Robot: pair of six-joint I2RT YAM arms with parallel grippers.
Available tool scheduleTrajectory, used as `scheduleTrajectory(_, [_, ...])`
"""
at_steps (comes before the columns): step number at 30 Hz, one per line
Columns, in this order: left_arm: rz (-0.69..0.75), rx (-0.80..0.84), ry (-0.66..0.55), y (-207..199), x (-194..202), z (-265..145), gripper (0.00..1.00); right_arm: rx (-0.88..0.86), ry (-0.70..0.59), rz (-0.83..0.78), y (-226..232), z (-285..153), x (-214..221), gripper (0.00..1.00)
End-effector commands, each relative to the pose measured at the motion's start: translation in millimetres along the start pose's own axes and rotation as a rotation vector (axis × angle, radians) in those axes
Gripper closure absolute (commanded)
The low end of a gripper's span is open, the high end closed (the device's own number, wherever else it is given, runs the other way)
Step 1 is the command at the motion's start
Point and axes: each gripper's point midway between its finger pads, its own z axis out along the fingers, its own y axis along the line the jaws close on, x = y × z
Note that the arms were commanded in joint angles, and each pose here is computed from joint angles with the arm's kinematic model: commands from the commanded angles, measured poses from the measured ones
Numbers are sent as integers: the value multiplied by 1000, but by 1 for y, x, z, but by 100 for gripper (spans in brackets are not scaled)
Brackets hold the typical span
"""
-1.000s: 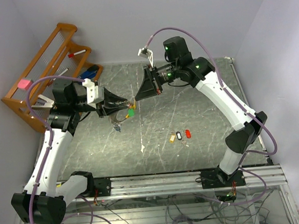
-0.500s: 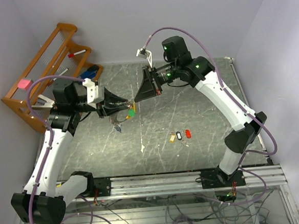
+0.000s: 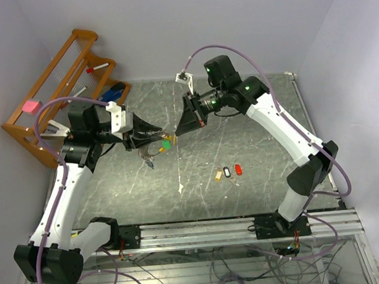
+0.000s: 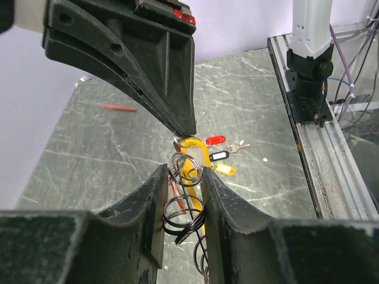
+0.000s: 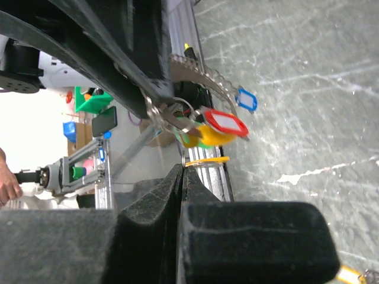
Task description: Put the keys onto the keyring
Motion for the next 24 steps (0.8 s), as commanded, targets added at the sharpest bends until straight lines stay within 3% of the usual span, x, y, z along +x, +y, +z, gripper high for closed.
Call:
scheduleTrajectory(1, [68, 32, -3, -9, -8, 0, 93, 51, -43, 17, -16, -11, 9, 100])
scheduleTrajectory(13, [-34, 158, -76, -32, -48, -2, 93, 87, 1, 150, -75, 2, 67, 100])
scheduleTrajectory(24, [91, -102, 63, 12, -8, -6, 93, -48, -104, 64, -18, -19, 12, 100])
